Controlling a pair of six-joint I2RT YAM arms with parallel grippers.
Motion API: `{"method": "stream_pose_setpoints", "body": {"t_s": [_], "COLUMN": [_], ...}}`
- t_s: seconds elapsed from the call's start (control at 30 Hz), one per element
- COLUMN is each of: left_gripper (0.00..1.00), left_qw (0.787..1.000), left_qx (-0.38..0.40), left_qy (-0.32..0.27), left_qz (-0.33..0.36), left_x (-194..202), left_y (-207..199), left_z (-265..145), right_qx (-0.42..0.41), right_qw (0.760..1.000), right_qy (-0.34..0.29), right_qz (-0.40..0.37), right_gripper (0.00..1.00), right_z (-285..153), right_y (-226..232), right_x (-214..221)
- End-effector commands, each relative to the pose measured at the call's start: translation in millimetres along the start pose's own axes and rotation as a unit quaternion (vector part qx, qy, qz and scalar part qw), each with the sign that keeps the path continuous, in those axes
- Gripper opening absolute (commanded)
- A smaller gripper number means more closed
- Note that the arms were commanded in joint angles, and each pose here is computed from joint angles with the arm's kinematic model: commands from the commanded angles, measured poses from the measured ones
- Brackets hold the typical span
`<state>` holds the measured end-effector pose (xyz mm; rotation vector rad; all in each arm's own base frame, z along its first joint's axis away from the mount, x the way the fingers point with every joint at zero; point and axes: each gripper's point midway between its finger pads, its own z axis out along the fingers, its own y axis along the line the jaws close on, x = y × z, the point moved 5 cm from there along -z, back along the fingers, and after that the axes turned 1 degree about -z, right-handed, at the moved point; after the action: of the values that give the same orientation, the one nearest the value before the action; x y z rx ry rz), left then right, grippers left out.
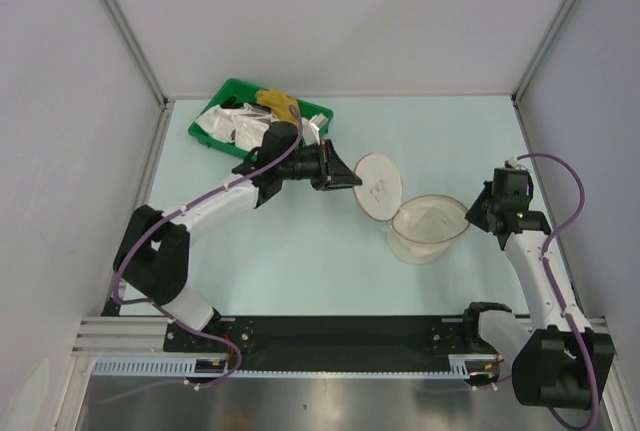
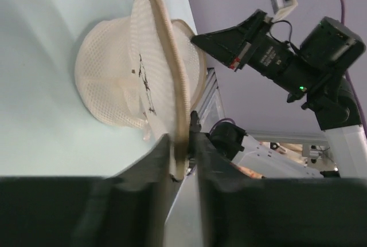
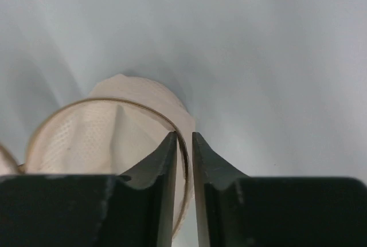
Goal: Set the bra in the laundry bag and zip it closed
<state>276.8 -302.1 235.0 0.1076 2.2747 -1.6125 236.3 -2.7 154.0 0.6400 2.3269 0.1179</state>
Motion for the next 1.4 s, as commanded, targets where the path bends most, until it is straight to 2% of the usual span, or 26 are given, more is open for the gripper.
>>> {"method": "stream_pose_setpoints", "body": {"t_s": [0.0,0.03,0.07,0.1,0.13,0.2,0.3,0.33,0.43,0.47,0.5,0.53,0.57,0.6,0.67,0.7,0.77,0.8,0.83,0.9,0.97,1.03,1.13,1.27,1.37], "left_gripper": [0.5,0.63,0.66,0.67,0.79,0.86,0.85,0.82,0.82,0.82,0.82,0.81,0.81,0.81,0.82,0.84,0.84,0.84,0.85,0.84,0.84,0.8,0.72,0.68,0.6], "left_qw": [0.998,0.992,0.989,0.984,0.976,0.968,0.952,0.936,0.906,0.888,0.878,0.872,0.86,0.856,0.845,0.84,0.834,0.831,0.828,0.818,0.817,0.823,0.82,0.833,0.849], "left_qx": [-0.02,-0.058,-0.092,-0.115,-0.139,-0.167,-0.224,-0.27,-0.342,-0.372,-0.404,-0.417,-0.423,-0.441,-0.439,-0.456,-0.448,-0.452,-0.465,-0.473,-0.48,-0.474,-0.479,-0.463,-0.438], "left_qy": [-0.025,-0.055,-0.06,-0.077,-0.1,-0.128,-0.148,-0.165,-0.183,-0.206,-0.197,-0.2,-0.228,-0.216,-0.25,-0.246,-0.272,-0.276,-0.266,-0.286,-0.284,-0.281,-0.287,-0.279,-0.274], "left_qz": [0.054,0.094,0.101,0.113,0.138,0.138,0.146,0.155,0.167,0.173,0.163,0.162,0.172,0.162,0.174,0.162,0.172,0.172,0.163,0.159,0.149,0.141,0.126,0.119,0.111], "left_x": [-5.9,-13.9,-16.5,-25.0,-34.8,-56.4,-91.8,-105.5,-145.7,-167.4,-179.5,-190.0,-211.2,-219.5,-248.6,-255.6,-278.8,-284.5,-286.5,-297.8,-297.5,-295.9,-294.8,-294.9,-298.0], "left_y": [-5.3,-2.4,-2.1,0.8,2.2,8.7,24.1,34.6,55.6,50.3,75.2,84.2,75.7,101.9,94.9,121.2,117.7,124.6,150.6,157.3,178.8,195.0,205.6,215.6,215.2], "left_z": [-17.6,-25.7,-35.2,-45.6,-57.3,-81.2,-103.2,-111.0,-113.9,-120.2,-112.7,-108.5,-110.2,-97.3,-92.6,-80.8,-73.1,-69.1,-57.2,-55.2,-45.7,-35.1,-31.9,-21.5,-17.5], "right_qx": [-0.012,-0.029,-0.037,-0.043,-0.039,-0.054,-0.061,-0.067,-0.082,-0.086,-0.086,-0.093,-0.098,-0.1,-0.105,-0.109,-0.109,-0.11,-0.112,-0.111,-0.112,-0.115,-0.125,-0.136,-0.144], "right_qw": [0.999,0.999,0.999,0.998,0.998,0.996,0.993,0.991,0.988,0.987,0.987,0.986,0.985,0.985,0.984,0.983,0.983,0.982,0.982,0.981,0.981,0.98,0.978,0.978,0.978], "right_qy": [-0.038,-0.035,-0.04,-0.036,-0.035,-0.04,-0.062,-0.062,-0.056,-0.051,-0.053,-0.053,-0.052,-0.052,-0.047,-0.044,-0.037,-0.034,-0.034,-0.031,-0.033,-0.036,-0.033,-0.029,-0.031], "right_qz": [0.009,0.002,-0.004,-0.02,-0.028,-0.055,-0.079,-0.096,-0.118,-0.123,-0.124,-0.131,-0.134,-0.134,-0.139,-0.141,-0.145,-0.147,-0.148,-0.154,-0.157,-0.158,-0.161,-0.157,-0.149], "right_gripper": [0.3,0.34,0.44,0.49,0.51,0.59,0.66,0.69,0.7,0.71,0.73,0.73,0.73,0.74,0.74,0.74,0.75,0.75,0.75,0.75,0.75,0.75,0.75,0.75,0.75], "right_z": [-16.9,-18.8,-25.6,-27.6,-29.7,-42.1,-55.3,-58.4,-64.1,-63.4,-64.4,-65.9,-65.6,-66.2,-63.3,-62.4,-59.9,-59.1,-59.2,-56.7,-55.2,-53.7,-52.5,-51.8,-54.4], "right_y": [5.3,10.8,16.7,21.6,24.0,40.5,57.9,67.9,87.7,92.8,95.2,100.7,103.6,105.4,107.8,108.9,108.5,107.9,108.0,105.1,103.3,103.5,106.8,110.6,112.6], "right_x": [-16.7,-18.2,-27.0,-28.4,-31.5,-37.5,-45.4,-41.9,-40.5,-38.2,-38.5,-35.8,-34.1,-33.4,-28.0,-25.7,-21.1,-19.4,-18.3,-13.7,-10.9,-10.7,-10.0,-8.6,-9.8]}}
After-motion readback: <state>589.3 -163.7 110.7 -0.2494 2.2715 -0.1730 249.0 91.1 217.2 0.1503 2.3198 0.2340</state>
